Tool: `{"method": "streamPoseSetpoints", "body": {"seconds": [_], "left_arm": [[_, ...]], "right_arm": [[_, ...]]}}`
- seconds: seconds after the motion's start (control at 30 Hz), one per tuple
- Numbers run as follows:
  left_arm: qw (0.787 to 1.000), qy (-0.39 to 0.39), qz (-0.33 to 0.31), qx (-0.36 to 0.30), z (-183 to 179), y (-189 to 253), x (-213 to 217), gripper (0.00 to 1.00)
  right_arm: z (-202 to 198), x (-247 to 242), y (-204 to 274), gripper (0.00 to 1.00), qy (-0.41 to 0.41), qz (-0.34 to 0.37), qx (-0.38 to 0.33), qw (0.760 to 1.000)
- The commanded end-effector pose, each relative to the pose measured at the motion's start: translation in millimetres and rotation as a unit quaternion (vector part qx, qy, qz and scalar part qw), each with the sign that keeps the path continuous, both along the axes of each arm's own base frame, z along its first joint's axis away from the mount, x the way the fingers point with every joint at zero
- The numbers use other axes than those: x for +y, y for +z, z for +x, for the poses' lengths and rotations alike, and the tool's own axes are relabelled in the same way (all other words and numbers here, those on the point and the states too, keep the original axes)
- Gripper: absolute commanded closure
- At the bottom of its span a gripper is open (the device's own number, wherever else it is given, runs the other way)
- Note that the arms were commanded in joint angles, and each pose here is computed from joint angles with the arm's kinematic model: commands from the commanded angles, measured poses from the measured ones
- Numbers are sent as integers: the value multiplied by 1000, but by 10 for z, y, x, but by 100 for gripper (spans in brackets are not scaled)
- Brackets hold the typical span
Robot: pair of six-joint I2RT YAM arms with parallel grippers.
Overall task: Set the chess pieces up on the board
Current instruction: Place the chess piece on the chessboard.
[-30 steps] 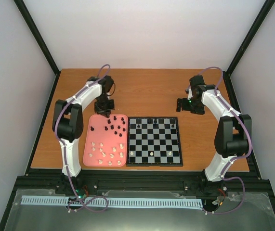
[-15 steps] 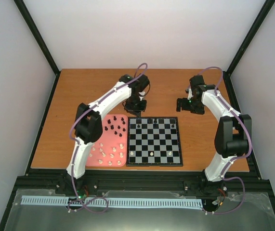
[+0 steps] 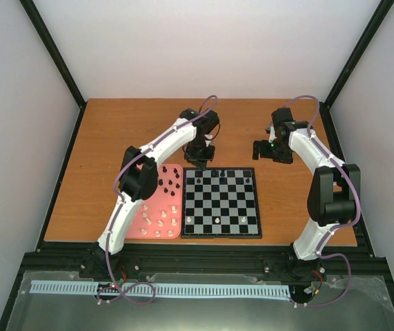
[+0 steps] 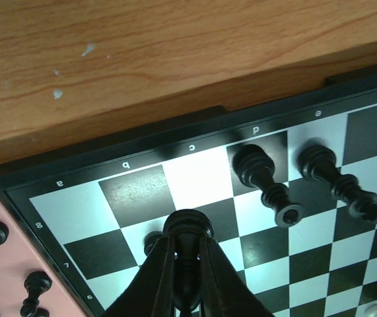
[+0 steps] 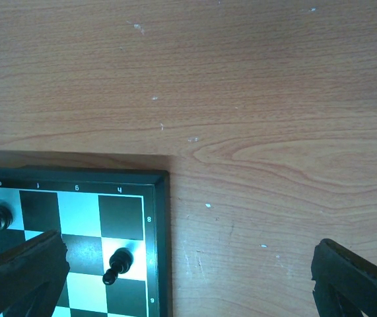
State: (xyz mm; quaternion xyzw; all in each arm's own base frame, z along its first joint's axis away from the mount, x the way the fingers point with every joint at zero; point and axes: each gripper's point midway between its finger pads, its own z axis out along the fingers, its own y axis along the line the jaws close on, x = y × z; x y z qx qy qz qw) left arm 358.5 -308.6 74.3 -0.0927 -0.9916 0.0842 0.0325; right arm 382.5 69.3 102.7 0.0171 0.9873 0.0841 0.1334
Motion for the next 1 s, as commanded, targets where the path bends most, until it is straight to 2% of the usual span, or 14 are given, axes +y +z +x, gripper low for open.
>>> {"method": "streamPoseSetpoints", "body": {"seconds": [0.0, 0.97], "left_arm": [[1000, -11, -14, 7, -14, 49, -82, 97], [999, -20, -13, 30, -29, -201, -195, 88]], "right_arm": [[49, -36, 17, 0, -2, -2, -8, 1000], [46, -40, -23, 0, -2, -3, -2, 1000]]}}
